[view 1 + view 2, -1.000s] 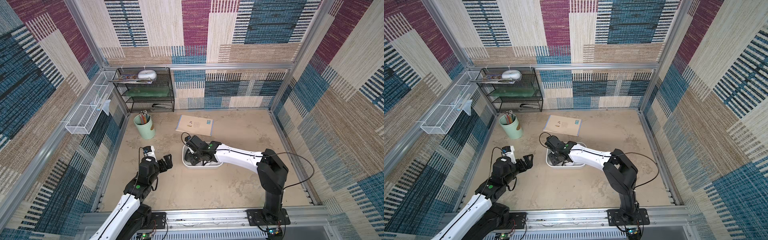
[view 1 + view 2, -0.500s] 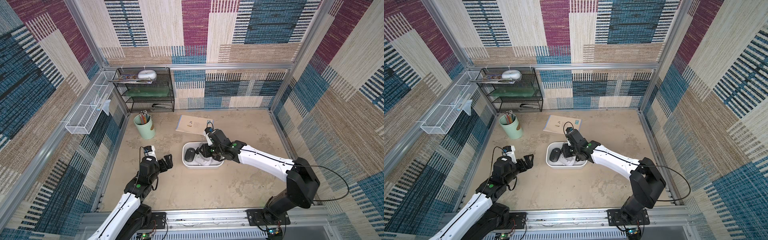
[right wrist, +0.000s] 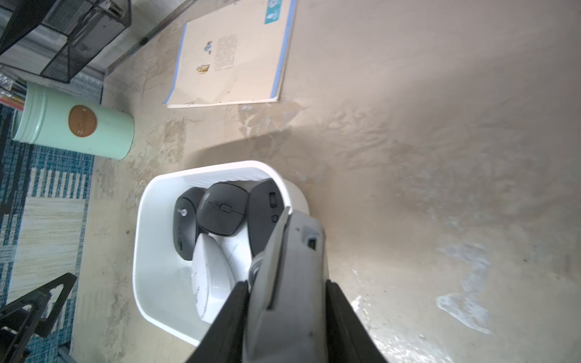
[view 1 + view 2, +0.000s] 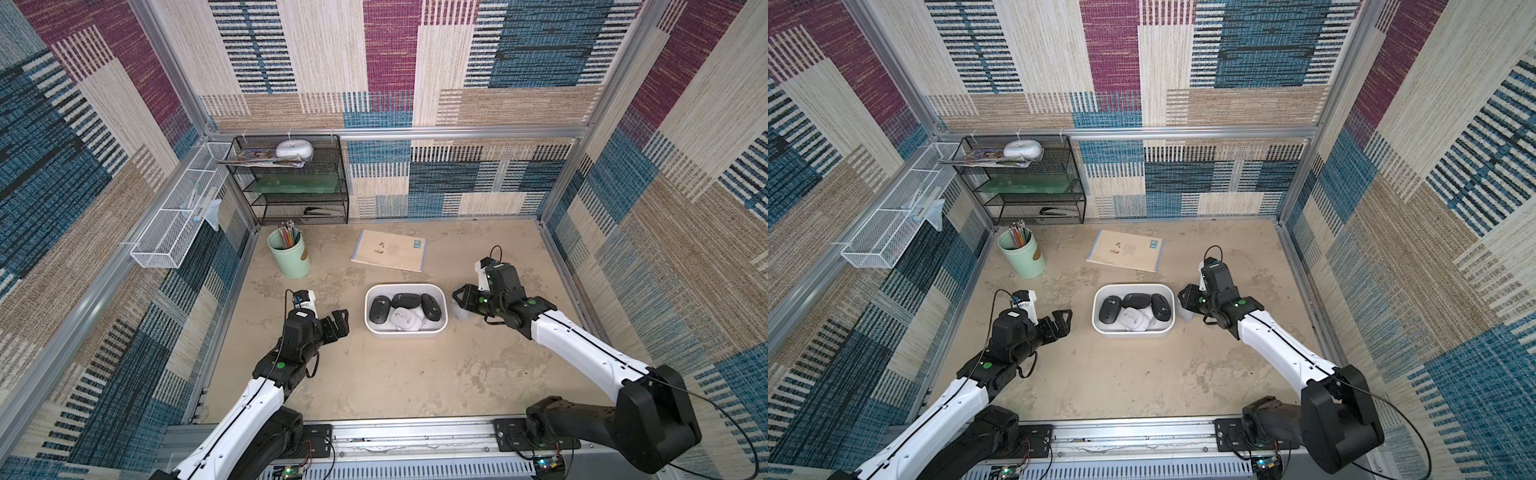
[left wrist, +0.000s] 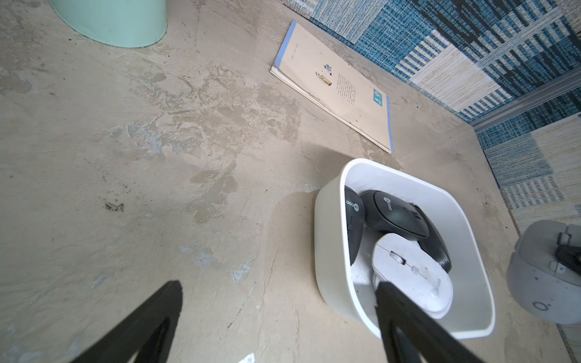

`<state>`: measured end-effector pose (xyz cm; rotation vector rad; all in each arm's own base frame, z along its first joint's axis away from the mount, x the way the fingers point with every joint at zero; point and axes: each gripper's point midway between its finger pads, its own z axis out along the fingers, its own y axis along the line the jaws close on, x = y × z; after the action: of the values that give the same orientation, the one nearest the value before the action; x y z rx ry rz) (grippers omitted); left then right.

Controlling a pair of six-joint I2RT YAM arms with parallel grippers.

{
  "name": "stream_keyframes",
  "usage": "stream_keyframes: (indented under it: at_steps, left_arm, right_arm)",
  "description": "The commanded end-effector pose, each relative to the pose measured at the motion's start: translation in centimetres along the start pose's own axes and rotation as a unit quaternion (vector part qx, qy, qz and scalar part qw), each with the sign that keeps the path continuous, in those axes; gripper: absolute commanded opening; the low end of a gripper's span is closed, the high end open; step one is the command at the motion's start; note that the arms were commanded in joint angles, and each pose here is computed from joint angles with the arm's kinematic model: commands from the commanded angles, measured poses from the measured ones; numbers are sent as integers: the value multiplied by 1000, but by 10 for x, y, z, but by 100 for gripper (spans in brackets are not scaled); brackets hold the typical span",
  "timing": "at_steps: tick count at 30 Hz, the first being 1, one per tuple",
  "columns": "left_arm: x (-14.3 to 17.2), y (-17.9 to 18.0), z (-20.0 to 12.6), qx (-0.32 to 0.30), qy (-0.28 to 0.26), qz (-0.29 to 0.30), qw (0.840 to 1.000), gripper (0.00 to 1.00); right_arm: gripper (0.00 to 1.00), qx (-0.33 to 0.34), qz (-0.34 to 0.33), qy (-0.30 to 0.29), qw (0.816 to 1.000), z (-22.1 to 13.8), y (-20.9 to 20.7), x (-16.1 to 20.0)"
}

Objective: Take out the mouse from the storage box
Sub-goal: Place the mouse at the center of the board.

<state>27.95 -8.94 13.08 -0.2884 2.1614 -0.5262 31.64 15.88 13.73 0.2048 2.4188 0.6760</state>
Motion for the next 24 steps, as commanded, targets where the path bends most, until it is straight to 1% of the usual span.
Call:
stream_keyframes:
  at_steps: [1, 7, 10, 16, 17, 24]
  left_arm:
    - [-5, -8, 2, 18, -5, -3, 1000, 99]
    - [0, -12, 9, 24, 16, -8, 1000, 99]
    - [2, -10, 11, 21, 20, -10, 1000, 99]
    - [3, -9, 14, 18, 26, -11, 999, 99]
    - [3, -9, 14, 17, 26, -12, 999, 99]
    - [5, -13, 15, 7, 44, -27, 999, 97]
  right_arm:
    - [19, -28, 21, 1, 999, -1, -4, 1]
    - [19, -44, 58, 33, 997, 15, -26, 26]
    - [19, -64, 73, 47, 994, 22, -27, 36]
    - [20, -64, 86, 73, 992, 35, -34, 49]
    - [22, -63, 86, 75, 991, 36, -34, 50]
    - [44, -21, 87, 74, 993, 41, -55, 56]
